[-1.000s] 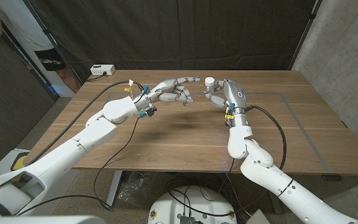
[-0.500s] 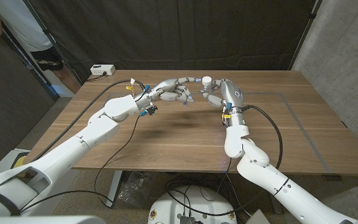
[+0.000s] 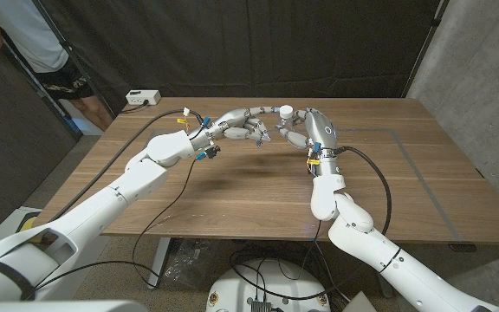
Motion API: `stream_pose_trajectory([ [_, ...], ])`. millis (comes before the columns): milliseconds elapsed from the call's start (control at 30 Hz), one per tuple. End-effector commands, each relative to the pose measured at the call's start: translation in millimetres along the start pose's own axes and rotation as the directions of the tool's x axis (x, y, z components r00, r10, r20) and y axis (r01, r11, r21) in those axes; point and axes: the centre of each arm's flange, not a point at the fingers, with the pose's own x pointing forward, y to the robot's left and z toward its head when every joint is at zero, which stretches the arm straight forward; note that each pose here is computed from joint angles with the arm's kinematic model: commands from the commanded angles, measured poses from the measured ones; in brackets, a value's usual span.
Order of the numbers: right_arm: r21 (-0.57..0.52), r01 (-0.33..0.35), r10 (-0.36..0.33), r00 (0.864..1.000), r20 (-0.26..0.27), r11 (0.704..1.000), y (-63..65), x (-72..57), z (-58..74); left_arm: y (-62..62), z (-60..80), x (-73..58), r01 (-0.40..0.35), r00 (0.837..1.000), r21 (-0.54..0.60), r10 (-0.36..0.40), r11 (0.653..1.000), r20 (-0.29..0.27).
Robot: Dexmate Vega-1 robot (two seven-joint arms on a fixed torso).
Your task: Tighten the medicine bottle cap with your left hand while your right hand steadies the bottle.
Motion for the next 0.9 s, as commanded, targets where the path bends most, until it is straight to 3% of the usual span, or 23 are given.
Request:
stream_pose_trajectory([
  [33, 0.006, -0.028, 0.028, 0.999, 0.016, 1.000, 5.4, -4.9, 7.2, -2.9, 5.2, 7.2, 0.033, 0.999, 0.005, -0.033, 0.999, 0.031],
  [467, -0.012, -0.019, 0.019, 1.000, 0.012, 1.000, 6.1, -11.9, 7.5, -8.3, 4.8, 14.0, 0.057, 0.998, -0.010, -0.056, 0.998, 0.037],
  [900, -0.023, -0.022, 0.022, 1.000, -0.016, 0.999, 1.5, -12.2, 1.5, -10.3, -3.2, 0.2, 0.005, 1.000, -0.060, -0.005, 0.998, 0.007],
])
